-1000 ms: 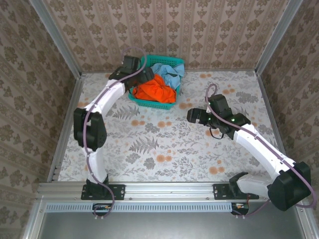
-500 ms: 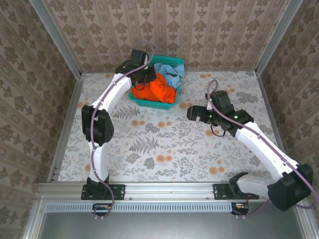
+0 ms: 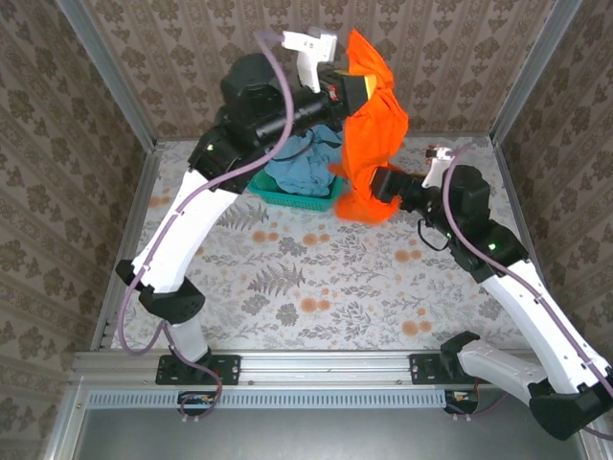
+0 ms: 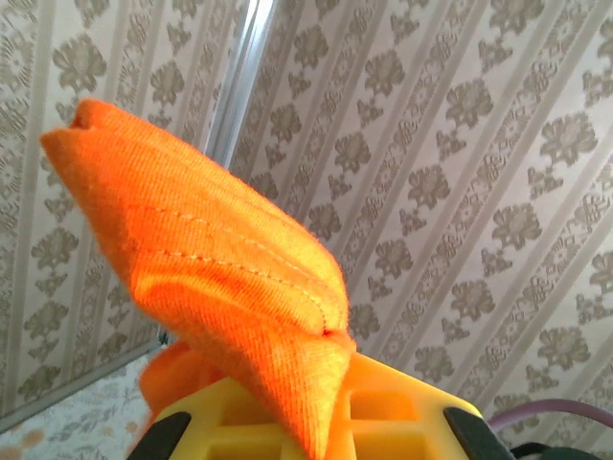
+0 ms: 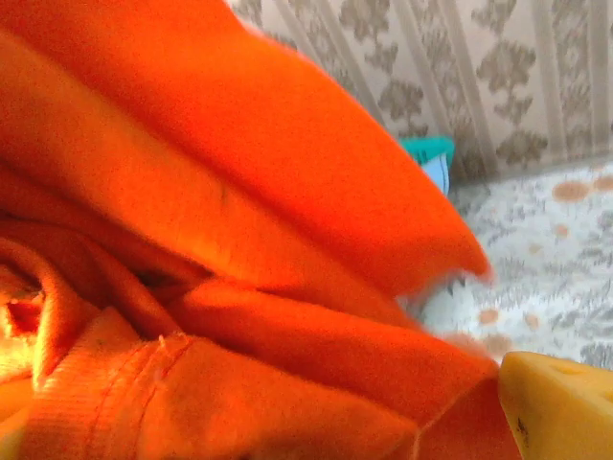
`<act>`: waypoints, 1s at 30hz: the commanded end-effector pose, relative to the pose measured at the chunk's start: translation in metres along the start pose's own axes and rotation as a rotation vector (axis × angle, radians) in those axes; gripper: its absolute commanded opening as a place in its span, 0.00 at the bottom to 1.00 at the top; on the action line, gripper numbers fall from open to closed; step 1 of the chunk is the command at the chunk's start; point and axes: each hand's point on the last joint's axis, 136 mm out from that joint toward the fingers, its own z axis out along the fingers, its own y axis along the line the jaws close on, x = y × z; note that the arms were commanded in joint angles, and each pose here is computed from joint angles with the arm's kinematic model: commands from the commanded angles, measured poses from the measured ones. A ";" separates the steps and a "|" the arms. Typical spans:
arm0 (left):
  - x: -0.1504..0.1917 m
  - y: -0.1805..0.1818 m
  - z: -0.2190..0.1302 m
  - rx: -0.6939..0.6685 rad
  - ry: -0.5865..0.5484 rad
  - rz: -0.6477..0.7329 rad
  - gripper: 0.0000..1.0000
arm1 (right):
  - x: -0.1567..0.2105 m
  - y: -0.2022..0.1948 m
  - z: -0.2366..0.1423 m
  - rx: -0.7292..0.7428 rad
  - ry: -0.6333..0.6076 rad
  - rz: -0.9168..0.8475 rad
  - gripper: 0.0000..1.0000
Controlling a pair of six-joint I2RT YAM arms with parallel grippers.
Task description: Fold and stack the t-shirts
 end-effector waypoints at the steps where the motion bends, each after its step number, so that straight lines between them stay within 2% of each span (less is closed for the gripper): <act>1: 0.062 0.057 0.035 -0.101 0.146 -0.128 0.00 | -0.020 -0.003 -0.007 0.040 -0.081 -0.027 1.00; 3: 0.103 0.090 0.048 -0.167 0.241 -0.229 0.05 | -0.007 -0.016 -0.002 0.100 -0.041 -0.006 1.00; 4: 0.128 0.109 0.055 -0.204 0.298 -0.274 0.13 | 0.005 -0.028 0.001 0.153 -0.004 0.011 0.99; 5: 0.154 0.132 0.057 -0.269 0.360 -0.324 0.41 | 0.017 -0.041 0.004 0.211 0.035 0.029 0.98; 8: 0.223 0.188 0.049 -0.408 0.545 -0.470 0.99 | 0.059 -0.074 0.012 0.335 0.167 0.092 0.92; 11: 0.260 0.225 0.020 -0.539 0.680 -0.516 1.00 | 0.096 -0.092 0.011 0.383 0.269 0.142 0.90; 13: 0.267 0.242 0.002 -0.605 0.722 -0.485 1.00 | 0.110 -0.096 0.009 0.382 0.295 0.161 0.90; 17: 0.280 0.264 -0.018 -0.654 0.789 -0.470 1.00 | 0.131 -0.103 0.005 0.387 0.343 0.182 0.90; 25: 0.343 0.268 -0.010 -0.627 0.957 -0.427 0.86 | 0.153 -0.109 0.001 0.395 0.393 0.212 0.91; 30: 0.379 0.282 -0.011 -0.700 1.030 -0.367 0.79 | 0.162 -0.110 0.003 0.387 0.415 0.219 0.91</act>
